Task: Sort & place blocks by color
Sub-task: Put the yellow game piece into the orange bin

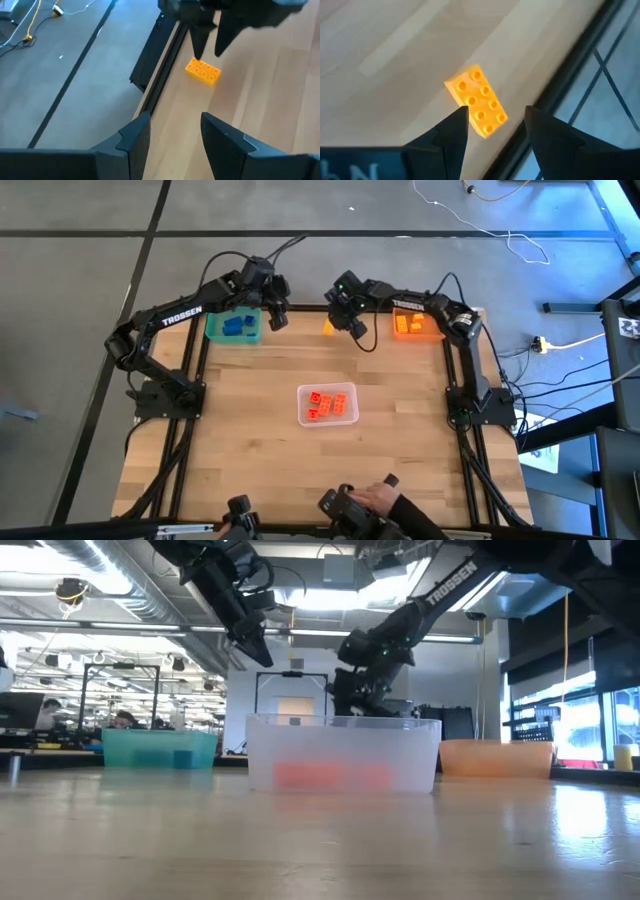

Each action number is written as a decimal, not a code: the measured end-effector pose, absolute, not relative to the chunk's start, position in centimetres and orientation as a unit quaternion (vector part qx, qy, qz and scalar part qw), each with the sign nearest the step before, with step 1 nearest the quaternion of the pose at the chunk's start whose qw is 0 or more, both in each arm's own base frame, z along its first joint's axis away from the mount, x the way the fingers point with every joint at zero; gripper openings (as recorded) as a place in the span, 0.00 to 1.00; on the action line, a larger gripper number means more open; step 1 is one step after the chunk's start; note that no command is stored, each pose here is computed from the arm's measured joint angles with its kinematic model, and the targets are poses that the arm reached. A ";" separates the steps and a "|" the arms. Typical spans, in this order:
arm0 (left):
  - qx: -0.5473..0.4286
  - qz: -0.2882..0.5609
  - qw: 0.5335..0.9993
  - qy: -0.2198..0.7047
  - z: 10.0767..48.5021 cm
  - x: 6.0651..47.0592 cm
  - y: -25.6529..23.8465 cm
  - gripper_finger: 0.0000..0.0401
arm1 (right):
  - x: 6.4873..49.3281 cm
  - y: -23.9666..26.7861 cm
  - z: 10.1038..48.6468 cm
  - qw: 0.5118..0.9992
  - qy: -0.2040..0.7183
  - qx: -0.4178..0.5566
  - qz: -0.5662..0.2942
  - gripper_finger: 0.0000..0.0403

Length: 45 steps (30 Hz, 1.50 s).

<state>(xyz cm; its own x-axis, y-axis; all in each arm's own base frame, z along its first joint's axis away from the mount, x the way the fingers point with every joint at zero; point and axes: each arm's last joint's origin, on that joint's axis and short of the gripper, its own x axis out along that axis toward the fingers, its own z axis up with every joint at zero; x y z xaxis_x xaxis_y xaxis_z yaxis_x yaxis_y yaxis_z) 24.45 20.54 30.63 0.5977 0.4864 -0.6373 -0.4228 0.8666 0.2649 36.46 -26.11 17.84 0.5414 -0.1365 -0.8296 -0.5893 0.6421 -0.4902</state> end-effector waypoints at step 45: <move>0.026 0.261 0.893 0.366 30.6 24.4 20.5 0.41 | 33.9 -25.8 15.2 0.764 0.568 -0.249 0.176 0.49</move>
